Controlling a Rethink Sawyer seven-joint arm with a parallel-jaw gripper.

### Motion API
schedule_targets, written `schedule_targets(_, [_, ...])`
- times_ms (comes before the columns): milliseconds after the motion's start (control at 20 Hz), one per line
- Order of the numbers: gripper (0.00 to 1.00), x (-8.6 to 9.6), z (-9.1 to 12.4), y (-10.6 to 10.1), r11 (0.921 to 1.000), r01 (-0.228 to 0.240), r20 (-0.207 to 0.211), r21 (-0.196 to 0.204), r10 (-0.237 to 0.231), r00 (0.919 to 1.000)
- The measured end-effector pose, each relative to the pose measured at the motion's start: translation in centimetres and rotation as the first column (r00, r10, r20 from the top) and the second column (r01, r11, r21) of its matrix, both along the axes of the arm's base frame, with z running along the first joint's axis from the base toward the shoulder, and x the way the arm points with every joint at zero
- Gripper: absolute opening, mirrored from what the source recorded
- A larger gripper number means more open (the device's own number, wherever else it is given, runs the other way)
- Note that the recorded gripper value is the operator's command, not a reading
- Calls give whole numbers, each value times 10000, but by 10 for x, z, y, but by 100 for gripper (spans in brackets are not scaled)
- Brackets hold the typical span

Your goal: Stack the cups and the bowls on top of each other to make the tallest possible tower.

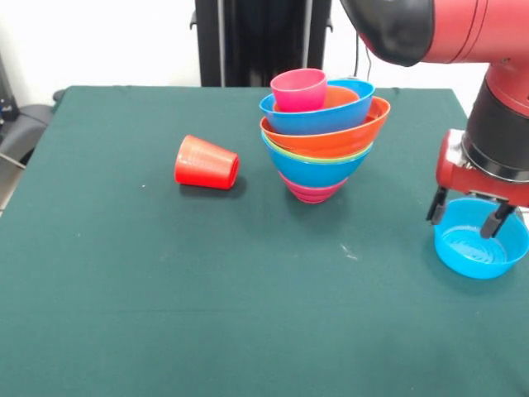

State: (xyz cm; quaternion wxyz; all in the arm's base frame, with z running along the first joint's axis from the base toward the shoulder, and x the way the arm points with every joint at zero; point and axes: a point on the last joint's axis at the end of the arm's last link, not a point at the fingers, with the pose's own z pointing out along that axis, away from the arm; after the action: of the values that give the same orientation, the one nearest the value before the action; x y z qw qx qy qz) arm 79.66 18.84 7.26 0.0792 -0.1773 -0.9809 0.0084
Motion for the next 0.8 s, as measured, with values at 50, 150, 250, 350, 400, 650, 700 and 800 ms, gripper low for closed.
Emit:
schedule_targets(50, [100, -1, -1, 3, 10000, 4, 13, 56, -4, 10000])
schedule_targets(150, [100, -3, -3, 7, 9999, 5, 38, 129, -6, 10000])
schedule_targets(250, [100, -6, -8, 11, 9999, -14, 43, 170, 13, 10000])
schedule_targets(350, [100, -9, -11, 13, 9999, -38, 20, 168, 37, 10000])
schedule_targets(400, [100, -11, -13, 15, 9999, -60, -12, 148, 60, 10000])
schedule_targets(650, [100, -32, -32, 22, 9998, -220, -308, -27, 219, 9993])
schedule_targets(700, [100, -36, -35, 23, 9997, -249, -353, -68, 246, 9991])
schedule_targets(800, [100, -43, -41, 25, 9995, -297, -426, -138, 291, 9987])
